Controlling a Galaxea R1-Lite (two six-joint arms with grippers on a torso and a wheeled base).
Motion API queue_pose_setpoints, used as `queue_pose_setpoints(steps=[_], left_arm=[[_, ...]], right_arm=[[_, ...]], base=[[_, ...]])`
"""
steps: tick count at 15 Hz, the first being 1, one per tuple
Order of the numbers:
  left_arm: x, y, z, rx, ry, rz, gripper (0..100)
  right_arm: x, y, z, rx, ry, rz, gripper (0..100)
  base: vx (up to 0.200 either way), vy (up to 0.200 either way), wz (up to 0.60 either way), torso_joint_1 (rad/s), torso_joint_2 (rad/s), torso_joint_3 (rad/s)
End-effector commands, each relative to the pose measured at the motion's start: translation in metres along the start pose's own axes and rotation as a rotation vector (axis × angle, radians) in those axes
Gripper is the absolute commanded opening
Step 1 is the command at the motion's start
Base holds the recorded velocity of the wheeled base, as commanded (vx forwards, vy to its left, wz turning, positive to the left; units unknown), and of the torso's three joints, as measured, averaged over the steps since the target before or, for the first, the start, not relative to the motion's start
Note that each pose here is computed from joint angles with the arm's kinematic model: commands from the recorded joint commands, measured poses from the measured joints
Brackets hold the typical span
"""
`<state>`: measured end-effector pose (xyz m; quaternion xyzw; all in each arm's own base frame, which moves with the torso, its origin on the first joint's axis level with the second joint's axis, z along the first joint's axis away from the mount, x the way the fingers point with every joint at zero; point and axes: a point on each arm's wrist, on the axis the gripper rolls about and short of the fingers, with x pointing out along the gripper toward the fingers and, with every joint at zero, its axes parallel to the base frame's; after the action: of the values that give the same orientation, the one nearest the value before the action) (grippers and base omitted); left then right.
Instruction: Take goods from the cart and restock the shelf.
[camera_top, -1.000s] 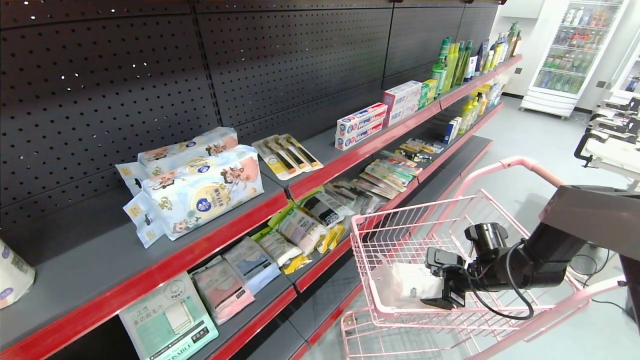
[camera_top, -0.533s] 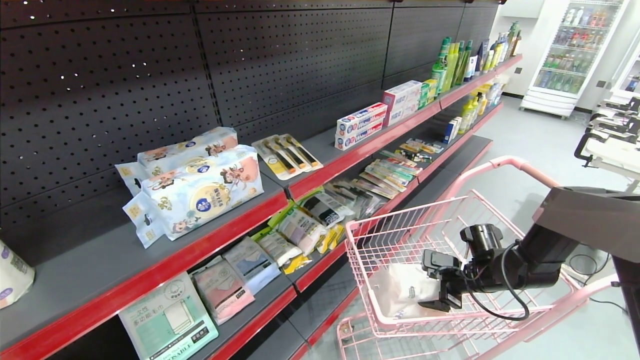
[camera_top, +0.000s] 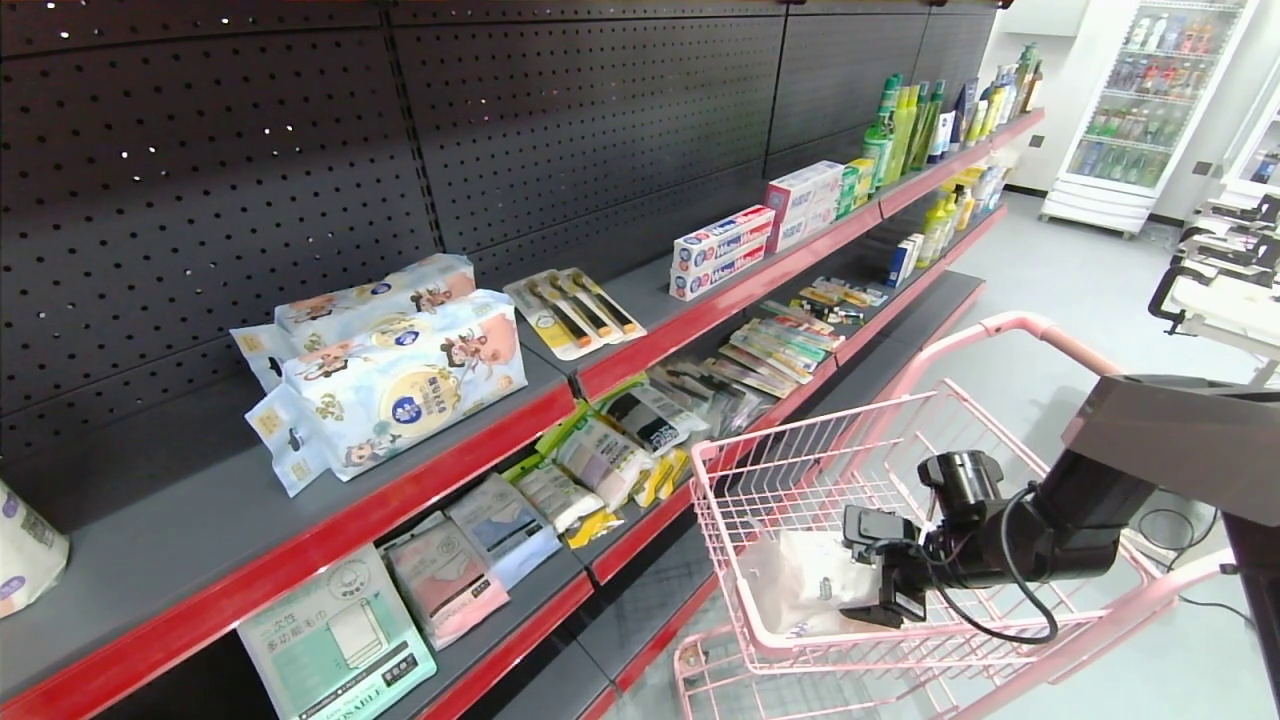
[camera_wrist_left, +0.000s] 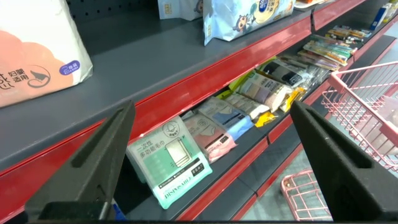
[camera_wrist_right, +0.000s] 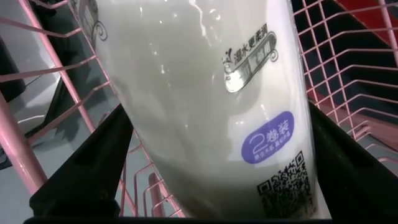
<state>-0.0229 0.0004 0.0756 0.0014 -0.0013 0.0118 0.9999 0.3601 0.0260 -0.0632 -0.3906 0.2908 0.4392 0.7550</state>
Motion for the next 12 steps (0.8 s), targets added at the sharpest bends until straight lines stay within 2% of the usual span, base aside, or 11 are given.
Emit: queue_pose_setpoints(steps=[1, 12], left_arm=[[0.0001, 0.0000, 0.0001, 0.000, 0.001, 0.001, 100], [0.0001, 0.0000, 0.0001, 0.000, 0.001, 0.001, 100]], right_arm=[[0.0006, -0.0006, 0.0010, -0.008, 0.006, -0.005, 100], [0.0056, 0.0042, 0.0094, -0.092, 0.032, 0.000, 100]], base=[[0.000, 0.000, 0.00, 0.000, 0.00, 0.000], [0.000, 0.000, 0.00, 0.000, 0.00, 0.000]])
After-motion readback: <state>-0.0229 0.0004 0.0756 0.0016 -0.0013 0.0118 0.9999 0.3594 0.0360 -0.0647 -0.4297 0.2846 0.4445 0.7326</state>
